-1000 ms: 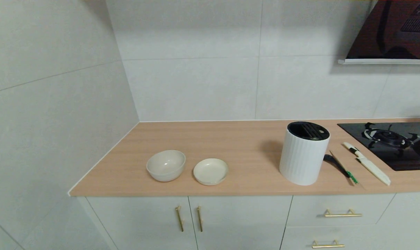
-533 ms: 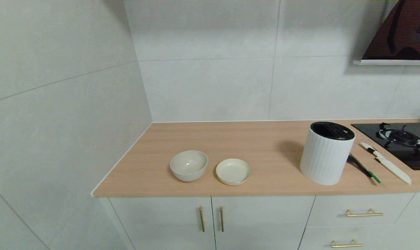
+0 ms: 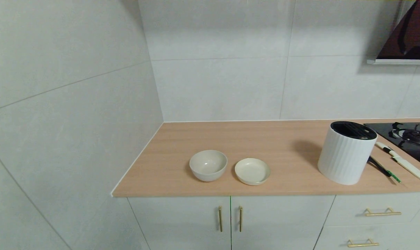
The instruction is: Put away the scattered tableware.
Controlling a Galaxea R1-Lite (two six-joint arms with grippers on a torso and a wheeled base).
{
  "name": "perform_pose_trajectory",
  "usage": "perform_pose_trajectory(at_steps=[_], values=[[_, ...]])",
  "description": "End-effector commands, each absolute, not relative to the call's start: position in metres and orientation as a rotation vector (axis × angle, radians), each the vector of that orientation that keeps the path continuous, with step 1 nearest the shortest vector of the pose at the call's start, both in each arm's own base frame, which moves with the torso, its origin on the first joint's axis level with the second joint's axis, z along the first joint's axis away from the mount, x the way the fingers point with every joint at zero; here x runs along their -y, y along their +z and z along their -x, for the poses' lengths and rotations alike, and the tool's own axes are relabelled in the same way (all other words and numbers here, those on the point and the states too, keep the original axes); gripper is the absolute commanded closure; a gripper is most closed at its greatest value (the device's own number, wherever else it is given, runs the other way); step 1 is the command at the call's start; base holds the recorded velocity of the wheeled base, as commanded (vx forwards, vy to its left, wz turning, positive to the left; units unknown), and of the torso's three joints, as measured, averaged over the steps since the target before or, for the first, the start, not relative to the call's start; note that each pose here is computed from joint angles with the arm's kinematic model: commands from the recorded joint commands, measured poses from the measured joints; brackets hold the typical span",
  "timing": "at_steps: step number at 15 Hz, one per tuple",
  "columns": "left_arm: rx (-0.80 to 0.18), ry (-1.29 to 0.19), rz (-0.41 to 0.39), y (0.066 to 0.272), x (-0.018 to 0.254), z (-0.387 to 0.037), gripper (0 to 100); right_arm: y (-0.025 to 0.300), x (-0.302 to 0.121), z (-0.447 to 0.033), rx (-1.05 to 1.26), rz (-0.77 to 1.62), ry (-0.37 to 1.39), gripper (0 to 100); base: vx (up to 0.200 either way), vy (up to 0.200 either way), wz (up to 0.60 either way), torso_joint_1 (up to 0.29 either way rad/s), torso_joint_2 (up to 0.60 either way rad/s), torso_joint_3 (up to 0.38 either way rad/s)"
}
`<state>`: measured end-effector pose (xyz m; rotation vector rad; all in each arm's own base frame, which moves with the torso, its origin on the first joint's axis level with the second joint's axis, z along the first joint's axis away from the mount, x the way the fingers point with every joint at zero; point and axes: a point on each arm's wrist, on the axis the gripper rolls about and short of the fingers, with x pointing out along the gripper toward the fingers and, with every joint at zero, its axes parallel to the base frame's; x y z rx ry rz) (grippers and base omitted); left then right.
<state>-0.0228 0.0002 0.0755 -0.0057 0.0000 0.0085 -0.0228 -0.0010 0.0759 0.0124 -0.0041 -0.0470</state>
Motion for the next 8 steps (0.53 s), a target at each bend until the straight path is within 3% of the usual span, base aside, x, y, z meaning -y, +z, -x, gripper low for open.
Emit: perform_pose_trajectory(at_steps=[1,8], values=[[0.0,0.008,0.006,0.0755,-0.0002,0.0228,0,0.076,0.001,0.0227,0.003,-0.012,-0.048,0,0.0,0.0,0.0,0.0,0.0,0.0],[0.0,0.008,0.006,0.0755,-0.0002,0.0228,0,0.076,0.001,0.0228,0.005,-0.012,-0.048,0,0.0,0.0,0.0,0.0,0.0,0.0]])
